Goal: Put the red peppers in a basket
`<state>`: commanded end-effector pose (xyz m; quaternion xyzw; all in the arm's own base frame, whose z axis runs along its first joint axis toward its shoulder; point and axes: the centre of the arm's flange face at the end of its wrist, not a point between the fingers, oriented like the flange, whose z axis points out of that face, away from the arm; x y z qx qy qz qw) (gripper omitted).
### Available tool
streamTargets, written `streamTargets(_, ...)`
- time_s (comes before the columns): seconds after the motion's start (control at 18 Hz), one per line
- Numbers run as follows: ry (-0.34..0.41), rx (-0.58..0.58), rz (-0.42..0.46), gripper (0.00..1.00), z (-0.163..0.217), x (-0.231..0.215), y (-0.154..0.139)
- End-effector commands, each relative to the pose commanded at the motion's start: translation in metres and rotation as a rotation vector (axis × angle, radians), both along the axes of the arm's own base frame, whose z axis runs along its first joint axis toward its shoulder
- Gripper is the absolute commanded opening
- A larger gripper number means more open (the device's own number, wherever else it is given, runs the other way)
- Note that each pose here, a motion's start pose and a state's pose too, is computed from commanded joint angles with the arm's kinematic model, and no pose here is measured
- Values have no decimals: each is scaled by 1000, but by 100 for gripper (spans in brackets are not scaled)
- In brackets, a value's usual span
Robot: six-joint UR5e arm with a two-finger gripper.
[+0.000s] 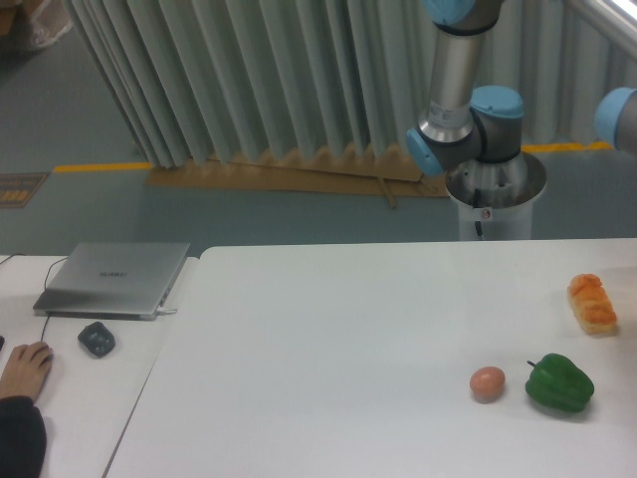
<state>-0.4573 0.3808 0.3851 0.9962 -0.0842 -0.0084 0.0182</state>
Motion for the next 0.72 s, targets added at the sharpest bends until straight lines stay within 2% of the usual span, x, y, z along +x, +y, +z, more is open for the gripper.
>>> streamTargets(0.17,-62,73,-21,100,7,34,10)
streamTargets(0.28,-100,98,14,100,14,53,16)
streamTargets(0.72,-96,97,1,100,21,61,22)
